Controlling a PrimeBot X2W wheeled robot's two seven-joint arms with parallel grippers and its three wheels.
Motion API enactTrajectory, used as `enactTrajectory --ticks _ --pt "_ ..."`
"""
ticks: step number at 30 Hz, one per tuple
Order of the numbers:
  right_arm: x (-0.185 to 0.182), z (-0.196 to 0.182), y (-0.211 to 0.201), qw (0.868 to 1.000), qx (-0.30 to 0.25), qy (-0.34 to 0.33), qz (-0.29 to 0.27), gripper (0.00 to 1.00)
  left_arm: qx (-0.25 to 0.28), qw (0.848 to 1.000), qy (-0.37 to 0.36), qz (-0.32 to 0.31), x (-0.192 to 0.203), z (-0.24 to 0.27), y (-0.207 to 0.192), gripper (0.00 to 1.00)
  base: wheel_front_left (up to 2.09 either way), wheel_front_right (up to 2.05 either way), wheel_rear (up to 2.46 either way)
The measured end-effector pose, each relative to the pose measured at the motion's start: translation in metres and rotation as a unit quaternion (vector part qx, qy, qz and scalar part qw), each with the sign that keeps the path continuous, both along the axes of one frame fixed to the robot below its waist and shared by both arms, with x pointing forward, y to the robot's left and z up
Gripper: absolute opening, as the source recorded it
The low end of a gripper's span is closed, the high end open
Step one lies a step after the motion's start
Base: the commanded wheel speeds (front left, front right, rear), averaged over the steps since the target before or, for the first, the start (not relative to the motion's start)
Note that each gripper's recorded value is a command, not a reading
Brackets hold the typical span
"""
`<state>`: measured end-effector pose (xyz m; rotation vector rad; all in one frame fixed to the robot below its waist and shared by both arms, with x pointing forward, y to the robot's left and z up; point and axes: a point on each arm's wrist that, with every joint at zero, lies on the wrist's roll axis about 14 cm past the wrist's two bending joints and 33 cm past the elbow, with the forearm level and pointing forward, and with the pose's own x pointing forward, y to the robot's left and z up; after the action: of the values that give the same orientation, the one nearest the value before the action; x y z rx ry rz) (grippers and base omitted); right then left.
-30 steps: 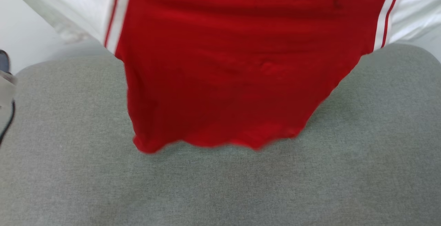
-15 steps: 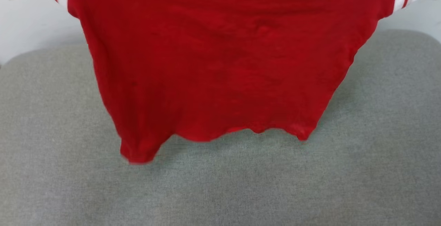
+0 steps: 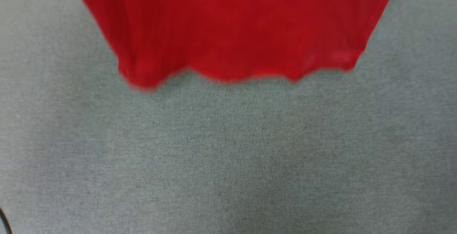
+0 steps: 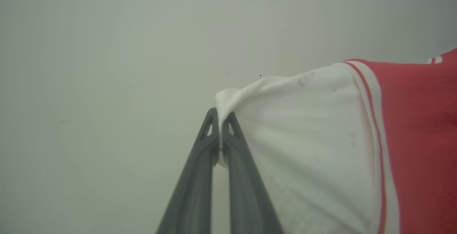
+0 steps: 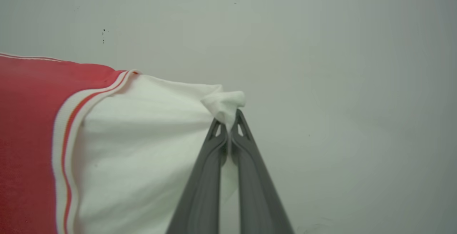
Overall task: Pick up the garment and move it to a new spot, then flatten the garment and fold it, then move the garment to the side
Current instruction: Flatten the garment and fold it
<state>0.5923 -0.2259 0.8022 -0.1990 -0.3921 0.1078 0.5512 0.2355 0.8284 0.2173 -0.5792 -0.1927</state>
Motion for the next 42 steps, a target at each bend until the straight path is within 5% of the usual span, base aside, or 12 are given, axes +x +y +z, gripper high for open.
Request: enactTrajectory --ticks 4,8,13,24,31,42 --pt "0.042 -0.009 -0.006 1.000 0.016 -0.003 -0.017 0.00 -0.016 1.000 -0.005 0.009 0.043 -0.007 0.005 0.00 0.00 0.00 0.00" --pt "0.081 -0.023 -0.011 0.996 0.091 0.010 -0.014 0.00 -0.046 0.999 -0.020 0.013 0.078 -0.010 0.009 0.00 0.00 0.00 0.00" --pt "0.117 -0.042 -0.002 0.997 0.074 0.004 -0.024 0.00 -0.068 0.997 -0.029 0.026 0.113 -0.025 0.019 0.00 0.00 0.00 0.00" --pt "0.162 -0.154 0.017 0.992 0.084 0.090 -0.008 0.00 -0.066 0.996 0.061 0.023 0.165 -0.128 0.010 0.00 0.00 0.00 0.00" --pt "0.139 -0.245 0.027 0.975 0.106 0.194 0.004 0.00 -0.074 0.984 0.164 0.008 0.143 -0.225 -0.007 0.00 0.00 0.00 0.00" --pt "0.029 -0.320 0.031 0.935 0.109 0.335 0.039 0.00 -0.078 0.942 0.325 0.002 0.024 -0.343 -0.015 0.00 0.00 0.00 0.00"
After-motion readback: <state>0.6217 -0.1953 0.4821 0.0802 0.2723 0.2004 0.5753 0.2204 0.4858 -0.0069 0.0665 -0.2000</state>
